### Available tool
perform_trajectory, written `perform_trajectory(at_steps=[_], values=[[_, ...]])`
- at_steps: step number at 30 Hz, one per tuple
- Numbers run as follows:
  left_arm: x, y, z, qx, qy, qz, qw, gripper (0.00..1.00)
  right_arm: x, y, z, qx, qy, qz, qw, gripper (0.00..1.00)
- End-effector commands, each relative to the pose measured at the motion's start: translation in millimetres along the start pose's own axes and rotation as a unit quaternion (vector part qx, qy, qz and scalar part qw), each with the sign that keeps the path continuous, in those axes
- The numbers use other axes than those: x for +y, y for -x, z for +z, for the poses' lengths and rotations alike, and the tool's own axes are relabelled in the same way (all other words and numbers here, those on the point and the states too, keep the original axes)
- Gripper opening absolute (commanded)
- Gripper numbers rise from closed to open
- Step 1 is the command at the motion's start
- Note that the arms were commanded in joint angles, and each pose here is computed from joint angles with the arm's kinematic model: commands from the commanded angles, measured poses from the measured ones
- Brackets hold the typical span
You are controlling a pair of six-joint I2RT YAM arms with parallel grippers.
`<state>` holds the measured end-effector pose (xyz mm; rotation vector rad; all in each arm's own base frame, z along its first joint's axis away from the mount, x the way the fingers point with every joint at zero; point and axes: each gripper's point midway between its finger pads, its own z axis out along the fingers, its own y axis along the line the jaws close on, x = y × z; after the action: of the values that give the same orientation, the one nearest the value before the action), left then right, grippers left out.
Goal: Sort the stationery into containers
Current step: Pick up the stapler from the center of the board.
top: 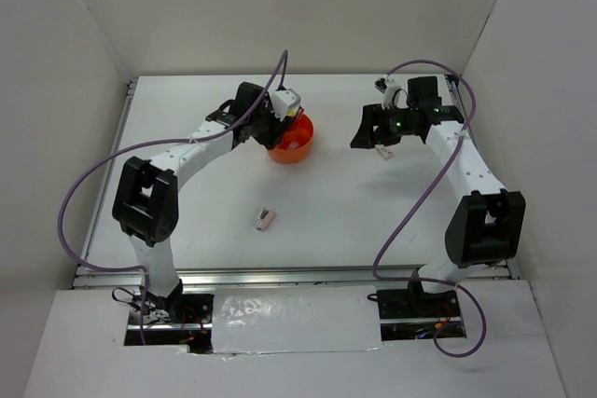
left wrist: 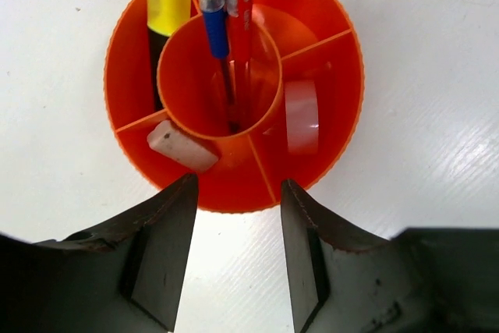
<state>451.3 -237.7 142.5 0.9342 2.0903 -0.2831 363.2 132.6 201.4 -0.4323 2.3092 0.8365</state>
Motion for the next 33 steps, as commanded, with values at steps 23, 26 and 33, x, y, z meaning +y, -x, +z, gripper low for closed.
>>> perform_trajectory(at_steps=[23, 26, 33], values=[[30, 45, -102, -0.103, 0.029, -0.026, 0.994, 0.64, -198, -12, 31, 0.124, -0.258, -0.003, 0.958, 0.73], [26, 48, -110, -0.111, 0.029, -0.022, 0.993, 0.70, -202, -12, 42, 0.142, -0.246, -0.011, 0.959, 0.73], [25, 35, -111, -0.105, 0.037, -0.020, 0.994, 0.71, -200, -20, 56, 0.178, -0.228, -0.022, 0.957, 0.71]])
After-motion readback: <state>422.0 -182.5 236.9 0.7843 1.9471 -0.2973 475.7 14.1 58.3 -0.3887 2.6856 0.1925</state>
